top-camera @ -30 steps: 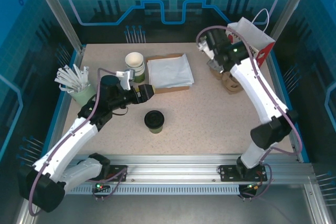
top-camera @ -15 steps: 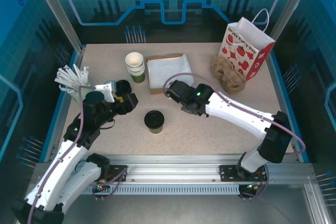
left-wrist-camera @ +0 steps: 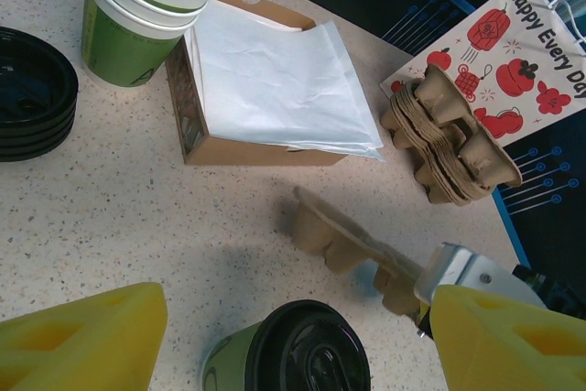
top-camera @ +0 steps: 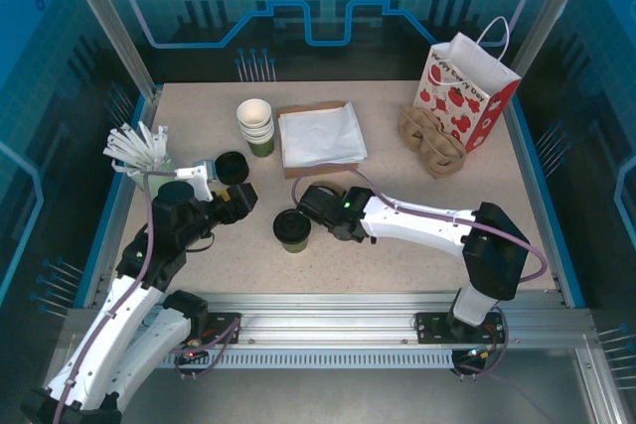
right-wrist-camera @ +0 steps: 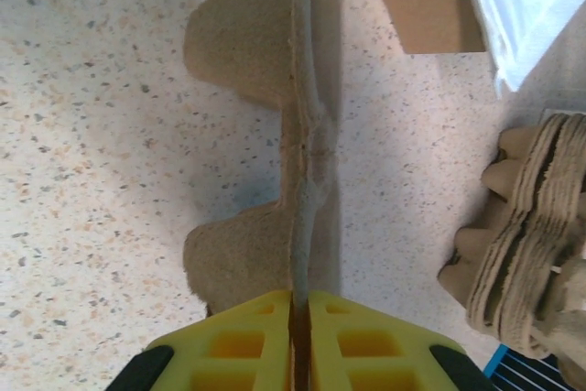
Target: Pack the takeout coffee
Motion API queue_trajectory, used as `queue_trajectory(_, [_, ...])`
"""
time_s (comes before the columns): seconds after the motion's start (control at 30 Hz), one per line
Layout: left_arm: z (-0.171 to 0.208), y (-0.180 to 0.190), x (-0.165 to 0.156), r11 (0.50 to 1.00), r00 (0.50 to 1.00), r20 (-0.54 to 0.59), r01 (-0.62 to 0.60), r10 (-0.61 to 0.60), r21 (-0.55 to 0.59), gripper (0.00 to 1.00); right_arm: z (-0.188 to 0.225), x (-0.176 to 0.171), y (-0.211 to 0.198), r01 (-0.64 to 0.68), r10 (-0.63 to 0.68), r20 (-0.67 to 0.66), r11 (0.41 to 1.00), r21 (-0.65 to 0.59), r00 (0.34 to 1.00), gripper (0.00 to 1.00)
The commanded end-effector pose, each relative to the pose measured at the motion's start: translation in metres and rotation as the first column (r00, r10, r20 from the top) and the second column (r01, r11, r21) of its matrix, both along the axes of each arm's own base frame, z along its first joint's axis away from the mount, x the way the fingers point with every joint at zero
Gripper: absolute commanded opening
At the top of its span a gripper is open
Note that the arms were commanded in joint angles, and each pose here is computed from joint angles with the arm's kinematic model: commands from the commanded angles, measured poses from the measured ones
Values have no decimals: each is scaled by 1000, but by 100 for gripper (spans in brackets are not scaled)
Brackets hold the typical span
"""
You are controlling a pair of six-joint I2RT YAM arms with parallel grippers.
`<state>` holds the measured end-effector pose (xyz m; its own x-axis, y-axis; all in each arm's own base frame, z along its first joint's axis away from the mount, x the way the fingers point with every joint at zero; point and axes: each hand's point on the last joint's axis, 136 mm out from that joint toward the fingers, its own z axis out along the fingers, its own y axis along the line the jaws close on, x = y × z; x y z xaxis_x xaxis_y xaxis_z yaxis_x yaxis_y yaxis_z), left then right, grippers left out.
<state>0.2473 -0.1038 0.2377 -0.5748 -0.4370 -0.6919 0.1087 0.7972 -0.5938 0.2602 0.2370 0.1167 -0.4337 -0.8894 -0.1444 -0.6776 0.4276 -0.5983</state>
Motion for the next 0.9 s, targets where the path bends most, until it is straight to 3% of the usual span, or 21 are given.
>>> queue_trajectory(0.0, [-2, 2, 0, 1000, 1000, 4, -6, 6, 5, 77, -10, -12, 8, 18, -17, -27, 998, 66, 1000, 14])
queue_trajectory(0.23, [-3, -6, 3, 999, 1000, 2, 28, -28, -23, 77, -17, -41, 15, 21, 3, -130, 984, 178, 992, 20])
queue_trajectory(0.5, [-1, -16, 6, 996, 998, 1, 71, -71, -54, 77, 33, -56, 30, 10, 82, -184, 893, 451, 979, 31])
queue_trajectory(0.57, [3, -21, 7, 993, 996, 7, 92, -92, -76, 77, 51, -46, 23, 42, 67, -183, 843, 536, 981, 39])
queue_trajectory(0.7, [11, -33, 8, 982, 989, 13, 146, -146, -122, 77, 79, 0, -25, 173, -91, -162, 762, 624, 983, 56])
queue_trajectory(0.87, [18, -38, 12, 976, 986, 32, 164, -161, -140, 76, 99, 64, -117, 333, -372, -27, 793, 511, 928, 65])
